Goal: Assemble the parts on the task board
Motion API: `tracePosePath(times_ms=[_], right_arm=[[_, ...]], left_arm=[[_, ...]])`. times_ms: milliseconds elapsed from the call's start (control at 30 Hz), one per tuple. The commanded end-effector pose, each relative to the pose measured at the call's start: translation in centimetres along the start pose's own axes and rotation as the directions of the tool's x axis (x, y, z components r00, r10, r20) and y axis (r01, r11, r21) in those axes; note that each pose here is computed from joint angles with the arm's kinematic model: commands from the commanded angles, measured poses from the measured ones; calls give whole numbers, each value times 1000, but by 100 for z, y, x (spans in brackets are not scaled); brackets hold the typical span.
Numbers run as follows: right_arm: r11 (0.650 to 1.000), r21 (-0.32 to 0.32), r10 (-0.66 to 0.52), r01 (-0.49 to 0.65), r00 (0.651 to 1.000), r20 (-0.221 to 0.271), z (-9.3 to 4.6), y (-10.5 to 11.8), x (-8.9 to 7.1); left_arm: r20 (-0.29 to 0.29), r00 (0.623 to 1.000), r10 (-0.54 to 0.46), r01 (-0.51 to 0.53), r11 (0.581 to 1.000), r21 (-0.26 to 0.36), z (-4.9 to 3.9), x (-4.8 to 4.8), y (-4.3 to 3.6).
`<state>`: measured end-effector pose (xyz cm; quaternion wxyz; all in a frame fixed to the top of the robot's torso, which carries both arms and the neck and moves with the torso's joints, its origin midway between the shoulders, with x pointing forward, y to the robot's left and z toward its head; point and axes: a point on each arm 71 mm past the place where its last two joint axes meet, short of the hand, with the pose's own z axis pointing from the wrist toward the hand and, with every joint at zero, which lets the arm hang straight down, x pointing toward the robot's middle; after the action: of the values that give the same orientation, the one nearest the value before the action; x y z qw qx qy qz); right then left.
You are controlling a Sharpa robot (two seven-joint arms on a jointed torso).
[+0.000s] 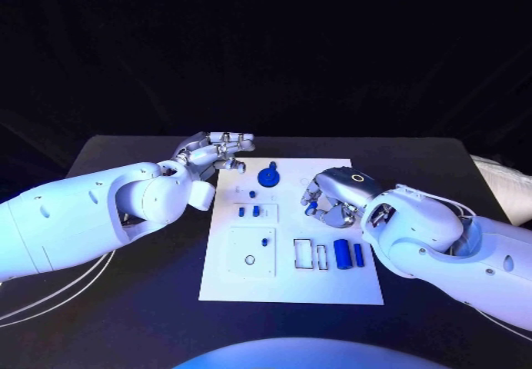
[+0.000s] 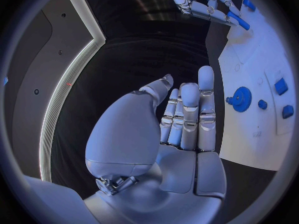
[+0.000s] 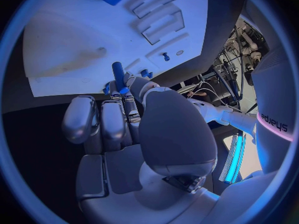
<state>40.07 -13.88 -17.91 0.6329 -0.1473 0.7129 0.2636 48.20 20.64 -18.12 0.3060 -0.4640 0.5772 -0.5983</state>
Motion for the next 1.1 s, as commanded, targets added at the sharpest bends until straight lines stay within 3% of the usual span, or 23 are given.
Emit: tracePosePath(times_ms=[33, 233, 433, 700, 1100], right_arm=[[999, -47, 15, -14, 1000, 19, 2, 167, -37], [990, -129, 53, -51, 999, 12, 60, 474, -20], [977, -197, 79, -80, 997, -15, 126, 721, 130], [964, -233, 116, -130, 990, -74, 190, 868, 405], [956, -245, 132, -161, 983, -131, 242, 913, 636]], left_arm=[[-18, 1000, -1, 2, 1000, 7, 6, 28, -7], [-24, 1000, -3, 3, 1000, 6, 17, 49, -3], [-31, 1000, -5, 5, 1000, 7, 33, 78, 1], [-34, 999, -5, 6, 1000, 9, 41, 97, 3], [-42, 999, -7, 8, 1000, 7, 59, 133, 9]])
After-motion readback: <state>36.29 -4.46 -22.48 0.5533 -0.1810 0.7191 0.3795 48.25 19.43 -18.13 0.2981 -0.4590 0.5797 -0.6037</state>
